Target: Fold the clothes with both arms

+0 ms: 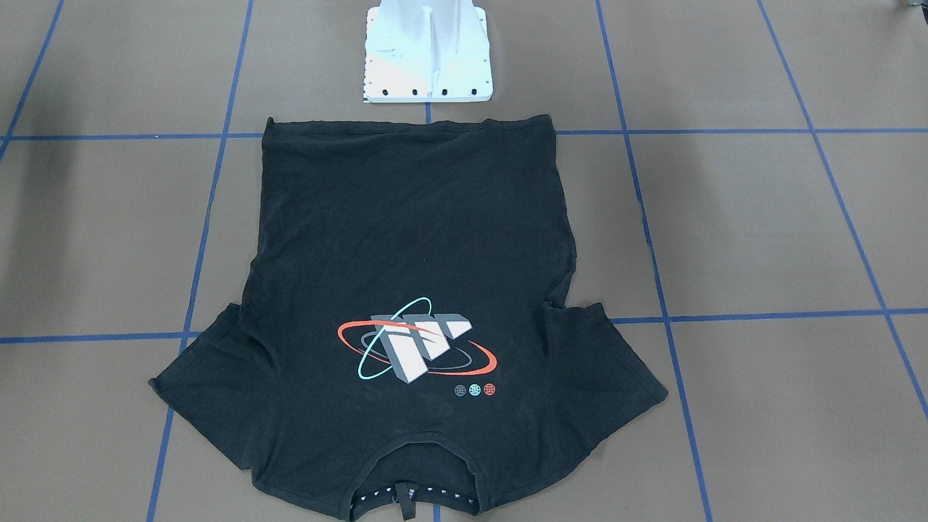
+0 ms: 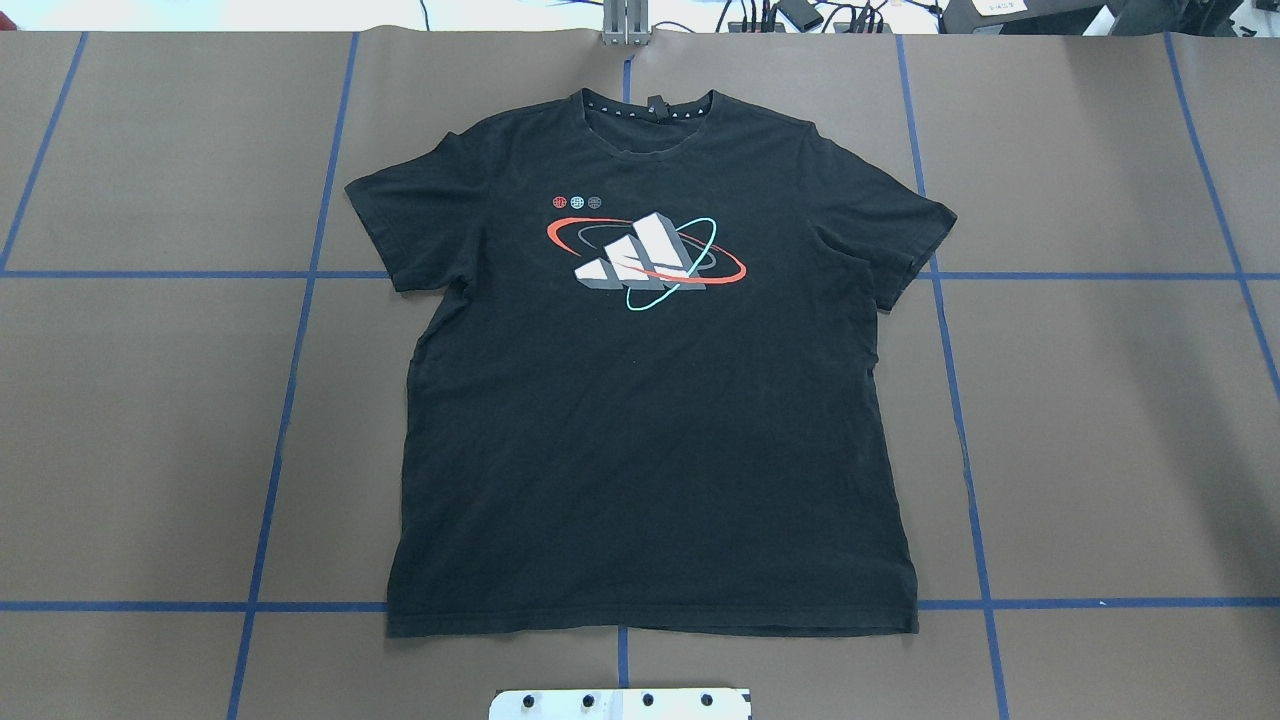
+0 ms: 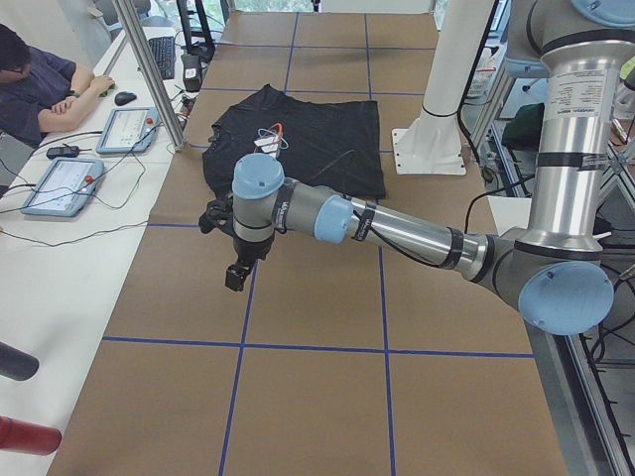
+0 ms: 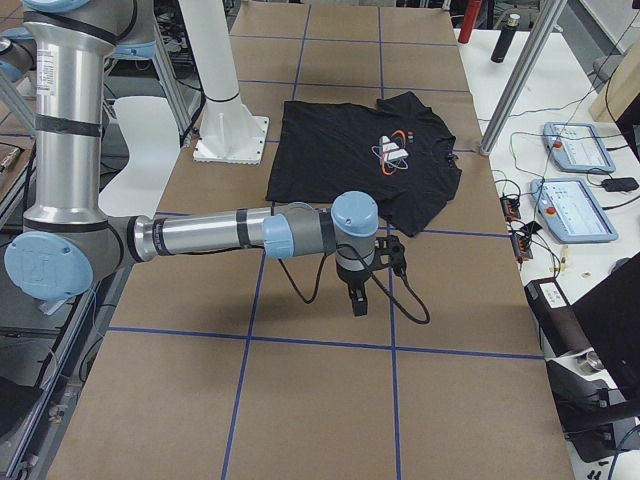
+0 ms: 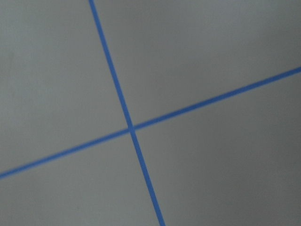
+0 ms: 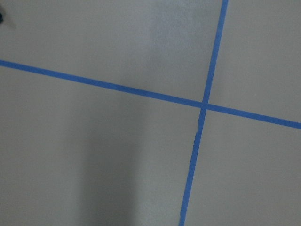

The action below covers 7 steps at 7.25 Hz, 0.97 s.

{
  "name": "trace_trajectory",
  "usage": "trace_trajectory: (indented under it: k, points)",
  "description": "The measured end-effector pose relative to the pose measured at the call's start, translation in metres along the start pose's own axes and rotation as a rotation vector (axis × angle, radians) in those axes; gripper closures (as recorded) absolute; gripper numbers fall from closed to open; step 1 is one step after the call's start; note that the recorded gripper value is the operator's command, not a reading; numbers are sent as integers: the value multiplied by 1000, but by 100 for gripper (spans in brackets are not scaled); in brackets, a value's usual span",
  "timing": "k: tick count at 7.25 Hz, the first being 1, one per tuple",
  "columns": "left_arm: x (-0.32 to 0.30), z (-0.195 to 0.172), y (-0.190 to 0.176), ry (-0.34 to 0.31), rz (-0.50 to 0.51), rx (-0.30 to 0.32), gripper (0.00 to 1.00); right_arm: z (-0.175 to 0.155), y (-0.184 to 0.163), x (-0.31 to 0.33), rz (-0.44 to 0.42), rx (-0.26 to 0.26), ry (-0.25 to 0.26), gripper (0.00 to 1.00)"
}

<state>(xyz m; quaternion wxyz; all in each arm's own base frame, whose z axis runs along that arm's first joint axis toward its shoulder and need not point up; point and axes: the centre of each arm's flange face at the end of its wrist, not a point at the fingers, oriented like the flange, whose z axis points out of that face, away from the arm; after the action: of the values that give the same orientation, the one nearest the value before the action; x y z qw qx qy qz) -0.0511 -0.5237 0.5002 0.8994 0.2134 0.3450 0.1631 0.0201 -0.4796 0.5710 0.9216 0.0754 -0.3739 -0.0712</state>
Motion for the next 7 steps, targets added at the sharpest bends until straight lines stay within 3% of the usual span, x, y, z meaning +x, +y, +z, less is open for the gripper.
trace_trajectory:
  k: [3, 5, 7]
  points:
    - [2, 13, -50, 25, 57, 62, 0, 18, -81, -68, 63, -8, -27, 0]
    - [10, 41, -70, 102, 55, 68, 0, 38, -128, -122, 102, -20, -50, 0]
    - [22, 72, -79, 151, 3, 80, 0, 73, -156, -164, 148, 15, -93, 0]
